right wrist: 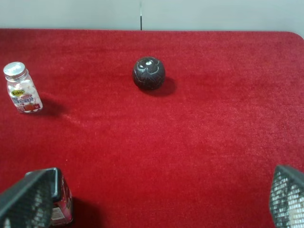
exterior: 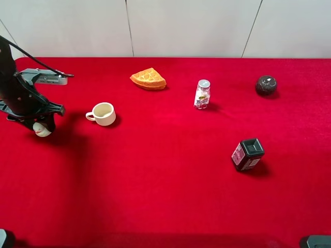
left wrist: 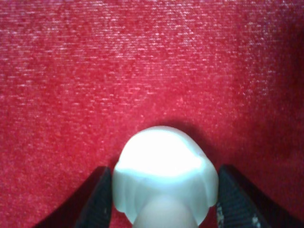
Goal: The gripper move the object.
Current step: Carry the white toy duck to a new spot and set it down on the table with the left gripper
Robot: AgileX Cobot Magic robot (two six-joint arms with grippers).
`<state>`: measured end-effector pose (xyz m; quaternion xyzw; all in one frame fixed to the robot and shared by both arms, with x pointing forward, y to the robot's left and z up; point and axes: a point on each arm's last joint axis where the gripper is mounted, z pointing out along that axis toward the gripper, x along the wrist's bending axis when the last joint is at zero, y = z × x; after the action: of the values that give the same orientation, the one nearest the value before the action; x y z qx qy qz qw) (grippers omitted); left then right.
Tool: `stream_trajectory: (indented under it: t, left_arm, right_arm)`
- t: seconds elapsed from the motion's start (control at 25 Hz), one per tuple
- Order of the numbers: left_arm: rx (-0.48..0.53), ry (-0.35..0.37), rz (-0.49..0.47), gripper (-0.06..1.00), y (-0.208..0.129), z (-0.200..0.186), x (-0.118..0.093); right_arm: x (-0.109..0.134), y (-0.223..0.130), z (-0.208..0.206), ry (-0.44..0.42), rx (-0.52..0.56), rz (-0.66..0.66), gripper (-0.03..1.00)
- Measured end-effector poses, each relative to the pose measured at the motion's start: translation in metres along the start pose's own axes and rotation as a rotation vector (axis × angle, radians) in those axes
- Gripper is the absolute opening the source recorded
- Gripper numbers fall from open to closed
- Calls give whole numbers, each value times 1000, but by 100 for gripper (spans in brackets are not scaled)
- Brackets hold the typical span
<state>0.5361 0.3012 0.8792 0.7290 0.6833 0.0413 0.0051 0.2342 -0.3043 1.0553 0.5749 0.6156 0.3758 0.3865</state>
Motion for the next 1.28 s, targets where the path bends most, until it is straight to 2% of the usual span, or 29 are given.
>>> stream_trajectory:
  t: [0.48,0.92,1.28]
  left_arm:
    - [24,-9,-17,47,-3,-7,-1]
    - [-51,-2,-25,47,-10,-53,2]
    - [-34,7,-3,46,1,-97,-3]
  right_arm:
    - [0,0,0,0,0,0,69]
    - [0,0,0,0,0,0,69]
    - [0,0,0,0,0,0,69]
